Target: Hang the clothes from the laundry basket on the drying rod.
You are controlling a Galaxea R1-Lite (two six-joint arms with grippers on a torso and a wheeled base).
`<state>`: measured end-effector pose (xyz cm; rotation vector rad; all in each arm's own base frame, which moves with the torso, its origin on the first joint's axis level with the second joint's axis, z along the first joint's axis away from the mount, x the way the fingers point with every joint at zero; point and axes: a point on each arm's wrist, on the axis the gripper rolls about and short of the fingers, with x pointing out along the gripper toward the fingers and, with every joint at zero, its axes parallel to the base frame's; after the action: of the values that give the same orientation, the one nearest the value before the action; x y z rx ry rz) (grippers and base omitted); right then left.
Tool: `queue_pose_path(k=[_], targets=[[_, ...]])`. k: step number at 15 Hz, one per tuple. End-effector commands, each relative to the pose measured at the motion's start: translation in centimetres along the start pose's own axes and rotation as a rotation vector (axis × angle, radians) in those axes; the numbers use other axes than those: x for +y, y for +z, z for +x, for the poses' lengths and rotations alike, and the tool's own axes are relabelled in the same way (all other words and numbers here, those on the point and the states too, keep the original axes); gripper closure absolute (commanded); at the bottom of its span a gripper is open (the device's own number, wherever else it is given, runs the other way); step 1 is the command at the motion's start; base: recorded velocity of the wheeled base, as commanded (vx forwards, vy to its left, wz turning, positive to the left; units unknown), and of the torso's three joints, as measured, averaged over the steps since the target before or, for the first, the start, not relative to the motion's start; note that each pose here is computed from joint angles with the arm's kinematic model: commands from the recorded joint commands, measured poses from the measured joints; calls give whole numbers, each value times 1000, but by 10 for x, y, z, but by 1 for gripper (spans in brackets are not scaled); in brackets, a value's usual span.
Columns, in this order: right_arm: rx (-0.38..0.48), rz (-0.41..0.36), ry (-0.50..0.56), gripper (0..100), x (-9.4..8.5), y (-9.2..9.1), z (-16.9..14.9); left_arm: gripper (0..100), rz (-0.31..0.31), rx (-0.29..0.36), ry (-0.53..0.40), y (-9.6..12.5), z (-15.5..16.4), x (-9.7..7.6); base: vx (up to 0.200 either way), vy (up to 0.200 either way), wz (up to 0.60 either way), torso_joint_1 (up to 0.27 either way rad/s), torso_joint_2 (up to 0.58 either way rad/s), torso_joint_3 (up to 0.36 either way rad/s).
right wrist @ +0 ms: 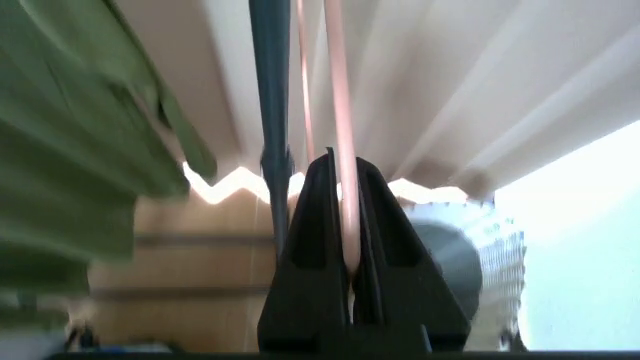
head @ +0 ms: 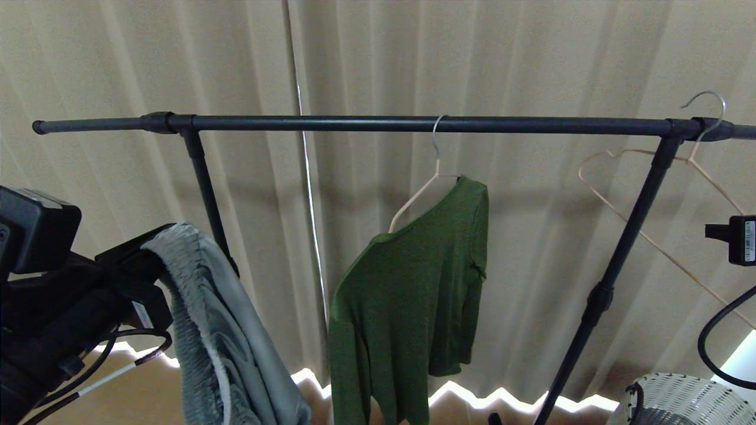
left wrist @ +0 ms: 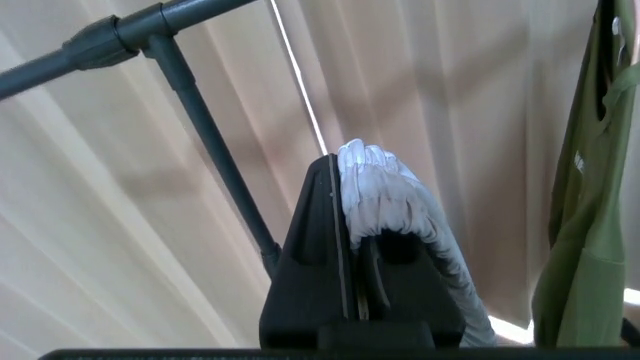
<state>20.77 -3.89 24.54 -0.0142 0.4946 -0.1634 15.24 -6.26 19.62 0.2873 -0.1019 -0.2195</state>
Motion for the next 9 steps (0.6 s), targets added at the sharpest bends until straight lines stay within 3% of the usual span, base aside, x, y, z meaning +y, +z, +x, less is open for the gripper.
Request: queue_pose_path(k=[1, 3, 6, 9], targets=[[-35, 6, -13, 100, -2, -4, -9, 100, -10, 9, 1, -2, 0, 0, 0, 0, 0, 0, 0, 0], [-94, 14, -38, 100, -5, -13, -13, 100, -5, 18, 0, -5, -2, 0, 0, 0, 0, 0, 0, 0], [-101, 22, -60, 100, -8, -32, -25, 100, -1, 18, -54, -9, -2, -1, 0, 0, 0, 0, 0, 0], [-86, 12, -85, 100, -9, -53, -38, 100, 4, 39, -27, -16, 0, 13, 0, 0, 0, 0, 0, 0]])
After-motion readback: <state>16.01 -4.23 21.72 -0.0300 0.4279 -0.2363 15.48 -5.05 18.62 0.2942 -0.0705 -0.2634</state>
